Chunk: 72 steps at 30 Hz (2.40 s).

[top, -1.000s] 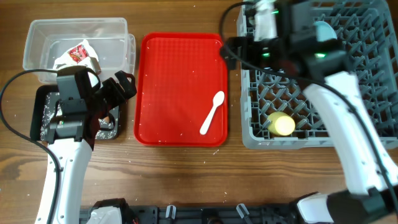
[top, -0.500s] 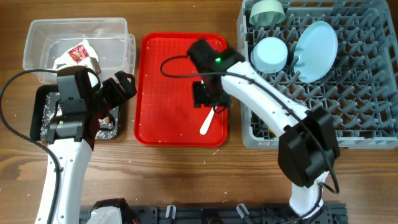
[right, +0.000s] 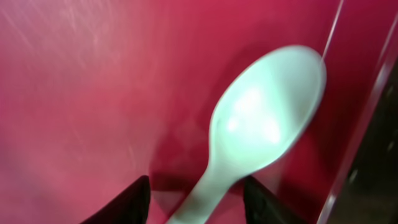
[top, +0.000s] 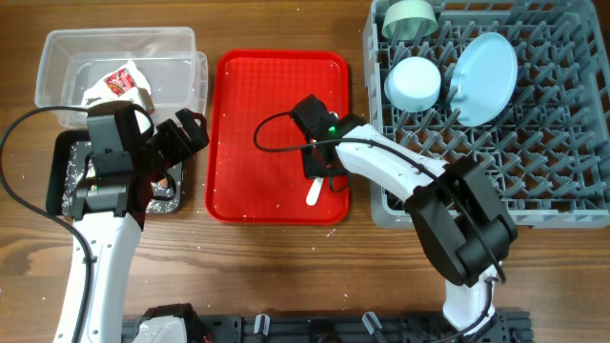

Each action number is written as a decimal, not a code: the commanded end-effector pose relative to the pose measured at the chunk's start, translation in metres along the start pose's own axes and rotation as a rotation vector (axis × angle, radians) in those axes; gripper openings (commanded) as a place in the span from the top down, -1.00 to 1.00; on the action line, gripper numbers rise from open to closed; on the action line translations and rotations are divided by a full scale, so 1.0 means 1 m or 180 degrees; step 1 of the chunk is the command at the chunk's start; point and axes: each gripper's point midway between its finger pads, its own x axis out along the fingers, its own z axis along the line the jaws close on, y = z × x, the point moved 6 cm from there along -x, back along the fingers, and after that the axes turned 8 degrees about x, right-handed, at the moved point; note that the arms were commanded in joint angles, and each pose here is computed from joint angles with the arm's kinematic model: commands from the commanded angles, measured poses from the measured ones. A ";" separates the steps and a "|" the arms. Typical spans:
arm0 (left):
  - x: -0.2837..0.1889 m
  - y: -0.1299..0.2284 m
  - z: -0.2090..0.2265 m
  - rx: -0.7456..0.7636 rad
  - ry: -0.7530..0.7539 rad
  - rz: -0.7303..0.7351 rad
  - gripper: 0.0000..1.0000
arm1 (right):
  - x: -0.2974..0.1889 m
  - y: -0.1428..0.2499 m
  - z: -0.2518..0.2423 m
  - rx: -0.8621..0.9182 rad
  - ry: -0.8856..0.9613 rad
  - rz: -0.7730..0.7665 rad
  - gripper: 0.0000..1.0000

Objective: Sort waste into correct bins and load items into the dishwasher rack
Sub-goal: 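Grasp the white plastic spoon on the red tray with the right gripper, then lay the white spoon flat in the rack with the right gripper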

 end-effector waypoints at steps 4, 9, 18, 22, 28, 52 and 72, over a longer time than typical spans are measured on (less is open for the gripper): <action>-0.004 -0.005 -0.003 0.0074 0.0013 -0.0065 -1.00 | 0.016 -0.001 -0.005 -0.0243 0.0017 -0.0145 0.55; -0.004 -0.005 -0.003 0.0074 0.0013 -0.0065 -1.00 | 0.016 -0.003 0.002 -0.0597 -0.0130 -0.0161 0.91; -0.004 -0.005 -0.003 0.0073 0.0013 -0.0065 -1.00 | -0.092 -0.040 0.016 -0.0603 -0.0441 -0.0630 0.91; -0.004 -0.005 -0.003 0.0074 0.0013 -0.0065 -1.00 | -0.199 -0.060 -0.062 0.0194 -0.0146 -0.1235 0.91; -0.004 -0.005 -0.003 0.0073 0.0013 -0.0065 -1.00 | -0.218 -0.054 -0.204 0.2850 0.0331 -0.1256 0.91; -0.004 -0.005 -0.003 0.0074 0.0013 -0.0065 -1.00 | -0.323 0.029 -0.166 0.0821 -0.0833 -0.2167 -0.99; -0.004 -0.005 -0.003 0.0073 0.0013 -0.0065 -1.00 | -0.308 0.021 -0.169 0.0296 -0.0519 -0.2302 -1.00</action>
